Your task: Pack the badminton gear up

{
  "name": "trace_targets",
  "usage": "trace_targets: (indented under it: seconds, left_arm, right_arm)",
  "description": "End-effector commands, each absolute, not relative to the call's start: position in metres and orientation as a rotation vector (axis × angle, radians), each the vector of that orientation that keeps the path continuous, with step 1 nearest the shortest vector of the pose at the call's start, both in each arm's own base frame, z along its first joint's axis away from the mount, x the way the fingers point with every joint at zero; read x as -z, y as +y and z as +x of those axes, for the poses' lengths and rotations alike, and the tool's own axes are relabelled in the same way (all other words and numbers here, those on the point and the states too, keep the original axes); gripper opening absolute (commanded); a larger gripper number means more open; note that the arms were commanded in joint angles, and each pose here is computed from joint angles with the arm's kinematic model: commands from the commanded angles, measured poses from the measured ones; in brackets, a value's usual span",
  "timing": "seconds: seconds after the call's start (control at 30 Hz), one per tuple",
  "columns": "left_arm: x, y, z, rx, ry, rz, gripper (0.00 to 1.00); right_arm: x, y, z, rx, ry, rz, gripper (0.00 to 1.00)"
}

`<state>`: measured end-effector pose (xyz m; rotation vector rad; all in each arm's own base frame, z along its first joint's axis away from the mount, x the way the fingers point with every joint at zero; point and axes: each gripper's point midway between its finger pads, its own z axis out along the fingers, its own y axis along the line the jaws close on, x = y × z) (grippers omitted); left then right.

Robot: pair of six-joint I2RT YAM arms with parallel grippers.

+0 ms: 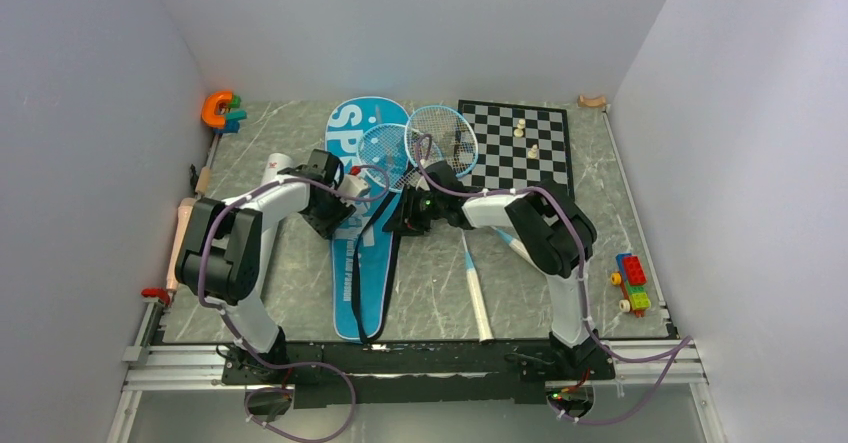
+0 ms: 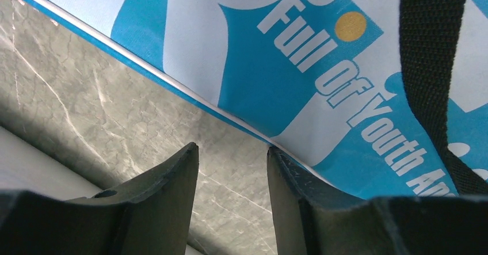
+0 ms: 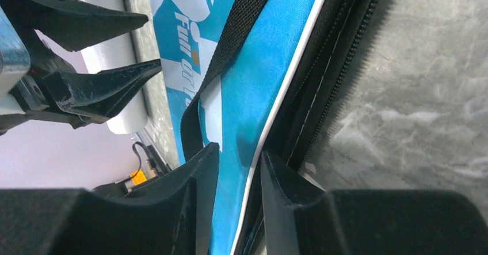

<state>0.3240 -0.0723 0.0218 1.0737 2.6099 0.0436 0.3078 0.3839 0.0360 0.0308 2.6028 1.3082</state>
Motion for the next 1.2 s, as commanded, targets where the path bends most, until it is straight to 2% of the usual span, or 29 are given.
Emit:
trace_targets:
  seconds: [0.0,0.1,0.2,0.33,0.47,0.53,0.57,0.6,0.63,0.9,1.17]
  left_arm:
    - [-0.014,-0.087,0.317,0.027,2.587,1.144,0.51]
    - [-0.013,-0.090,0.315,0.045,2.585,1.149,0.49]
    - [-0.021,-0.092,0.315,0.058,2.577,1.136,0.47]
    - [-0.066,-0.093,0.321,0.060,2.521,1.079,0.45]
    - [-0.129,-0.099,0.315,0.110,2.446,1.015,0.49]
    - [-0.159,-0.104,0.309,0.148,2.396,0.987,0.58]
    - [-0.174,-0.106,0.306,0.169,2.370,0.970,0.69]
    - [-0.185,-0.109,0.302,0.198,2.344,0.960,0.95]
    - [-0.193,-0.112,0.297,0.231,2.319,0.955,0.99]
    - [-0.182,-0.143,0.257,0.530,2.179,1.128,0.99]
    - [-0.157,-0.128,0.257,0.366,2.152,1.139,0.99]
  right_arm:
    - [-0.065,0.407,0.320,-1.483,2.476,0.001,0.34]
    - [-0.071,0.413,0.324,-1.500,2.460,-0.011,0.28]
    - [-0.078,0.415,0.326,-1.489,2.447,-0.038,0.16]
    - [-0.086,0.416,0.326,-1.455,2.439,-0.073,0.00]
    - [-0.096,0.423,0.323,-1.428,2.427,-0.130,0.00]
    - [-0.104,0.430,0.319,-1.424,2.419,-0.177,0.00]
    - [-0.110,0.434,0.320,-1.420,2.408,-0.203,0.00]
    - [-0.114,0.439,0.316,-1.417,2.403,-0.232,0.00]
    - [-0.117,0.443,0.315,-1.410,2.397,-0.257,0.00]
    - [-0.149,0.464,0.304,-1.447,2.339,-0.369,0.00]
    - [-0.178,0.480,0.297,-1.550,2.299,-0.382,0.00]
